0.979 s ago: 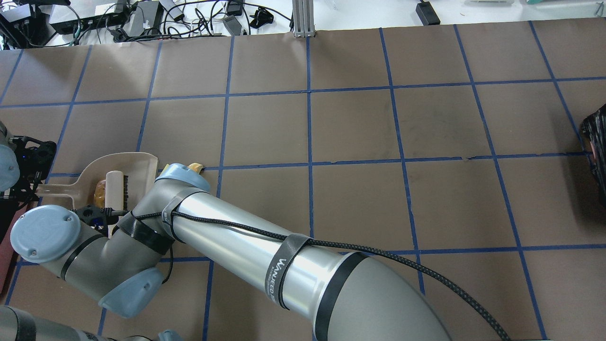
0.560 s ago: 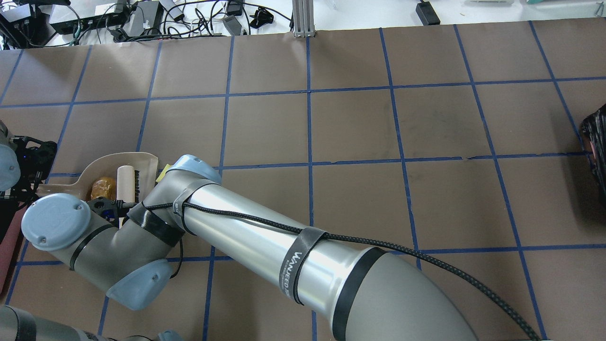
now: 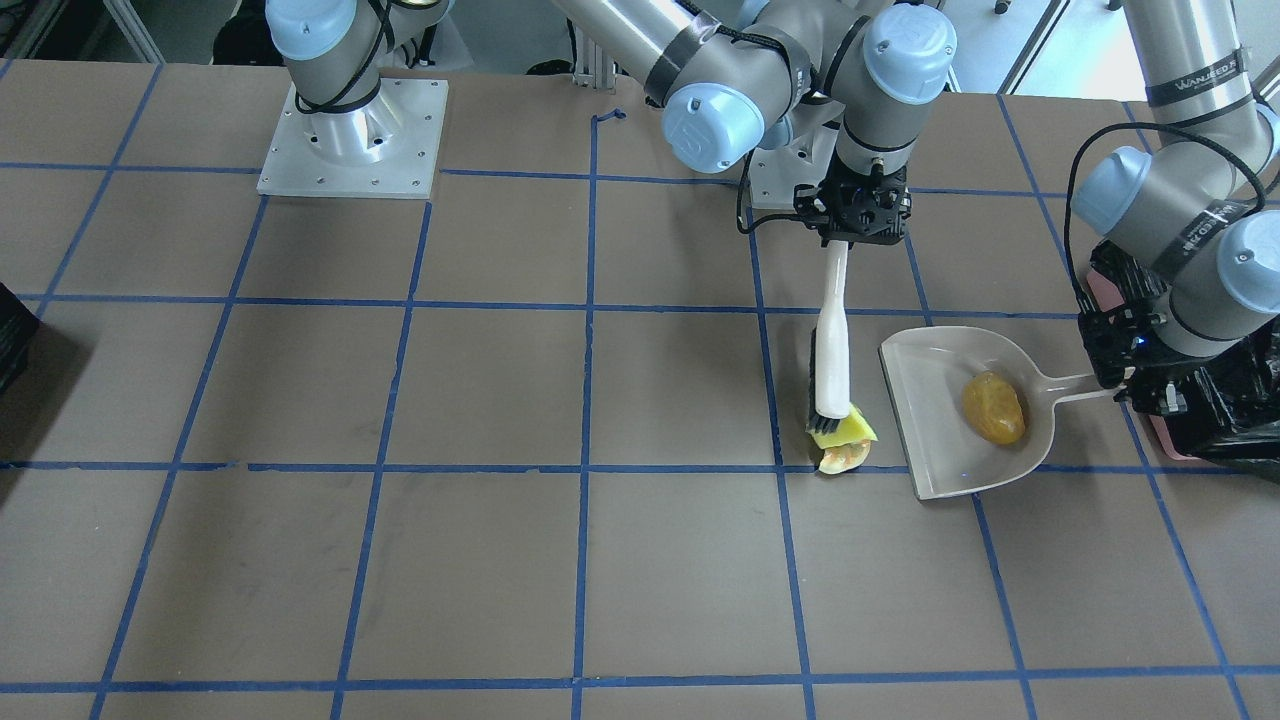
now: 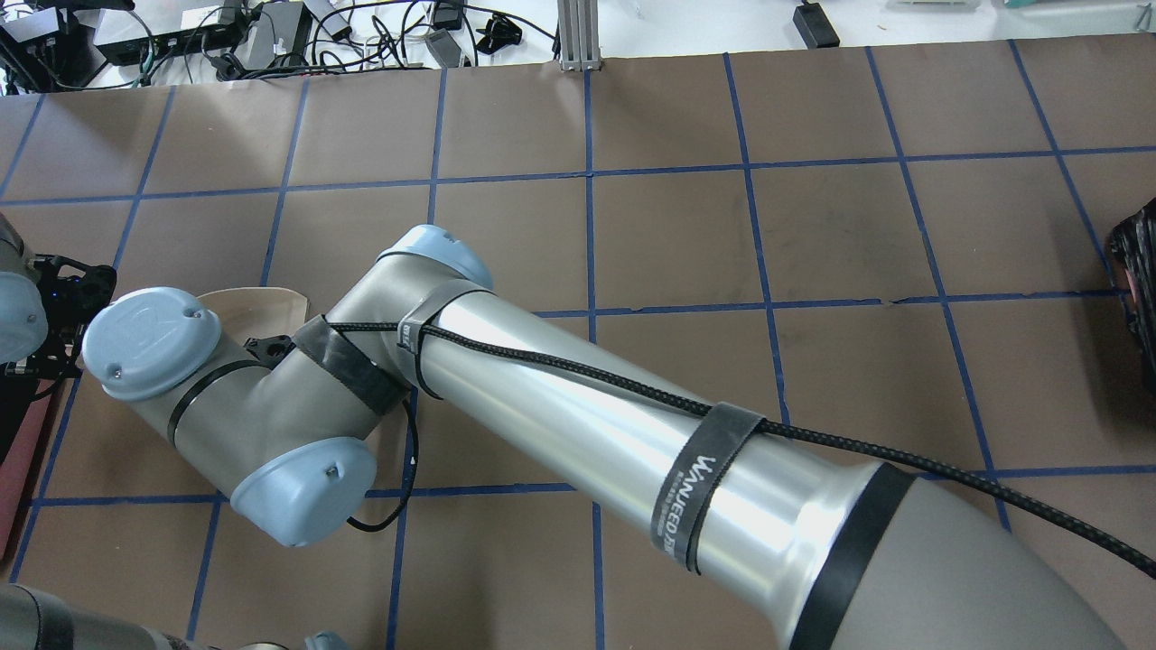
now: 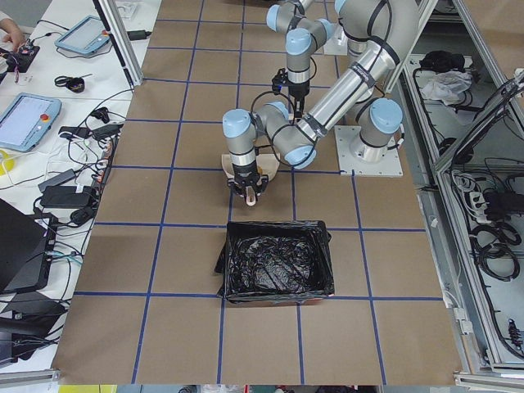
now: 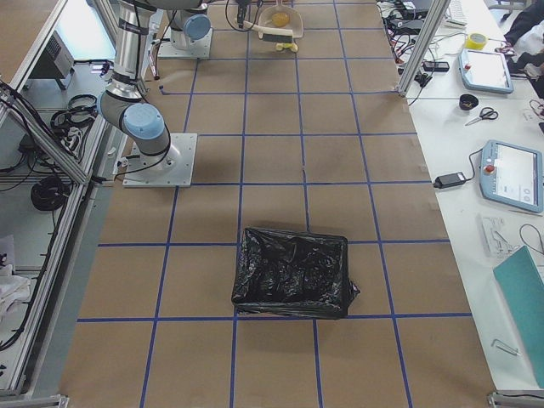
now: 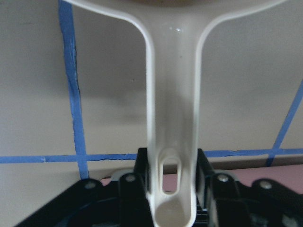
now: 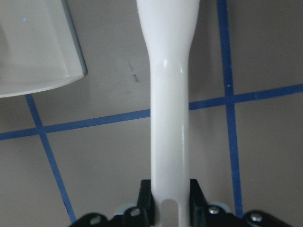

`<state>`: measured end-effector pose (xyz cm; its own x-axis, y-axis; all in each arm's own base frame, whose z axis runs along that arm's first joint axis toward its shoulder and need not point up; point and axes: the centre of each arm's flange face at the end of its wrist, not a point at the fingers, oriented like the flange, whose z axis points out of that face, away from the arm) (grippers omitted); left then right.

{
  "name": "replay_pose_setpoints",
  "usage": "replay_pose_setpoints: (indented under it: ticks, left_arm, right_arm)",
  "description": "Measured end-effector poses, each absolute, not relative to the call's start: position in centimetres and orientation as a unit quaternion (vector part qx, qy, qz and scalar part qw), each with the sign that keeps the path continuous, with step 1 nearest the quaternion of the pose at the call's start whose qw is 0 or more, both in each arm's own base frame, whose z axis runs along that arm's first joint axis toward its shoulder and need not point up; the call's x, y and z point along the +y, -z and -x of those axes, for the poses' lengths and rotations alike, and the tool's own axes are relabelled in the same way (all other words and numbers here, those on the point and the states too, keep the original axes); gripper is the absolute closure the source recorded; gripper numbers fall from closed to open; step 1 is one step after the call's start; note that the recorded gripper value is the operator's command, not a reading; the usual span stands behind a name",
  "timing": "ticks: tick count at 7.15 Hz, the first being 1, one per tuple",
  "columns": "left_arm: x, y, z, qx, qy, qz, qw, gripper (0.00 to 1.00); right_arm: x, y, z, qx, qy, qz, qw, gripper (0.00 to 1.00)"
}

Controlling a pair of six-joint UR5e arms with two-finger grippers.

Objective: Sweep and dump trash in nearest bin
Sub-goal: 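Sweep the remaining scraps into the dustpan with the brush in the right gripper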

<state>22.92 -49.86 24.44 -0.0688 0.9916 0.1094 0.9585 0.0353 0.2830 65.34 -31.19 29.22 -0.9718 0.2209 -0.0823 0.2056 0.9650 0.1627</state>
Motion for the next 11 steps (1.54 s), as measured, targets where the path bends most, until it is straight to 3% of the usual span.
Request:
replay_pose_setpoints:
  ticks: [4, 7, 11]
  left_arm:
    - [-50.0, -24.4, -22.7, 0.715, -0.142, -0.682, 0.061, 1.0]
    - [-50.0, -24.4, -22.7, 0.715, -0.142, -0.682, 0.06, 1.0]
    - [-50.1, -24.3, -22.7, 0.715, -0.141, -0.682, 0.06, 1.0]
  right_arm:
    - [-34.3, -28.4, -62.8, 0.959, -0.099, -0.255, 0.071, 1.0]
    - [-35.3, -25.3, -67.5, 0.952, -0.109, -0.27, 0.1, 1.0]
    - [-33.5, -22.2, -73.9, 0.986, -0.062, 0.039, 0.147, 1.0]
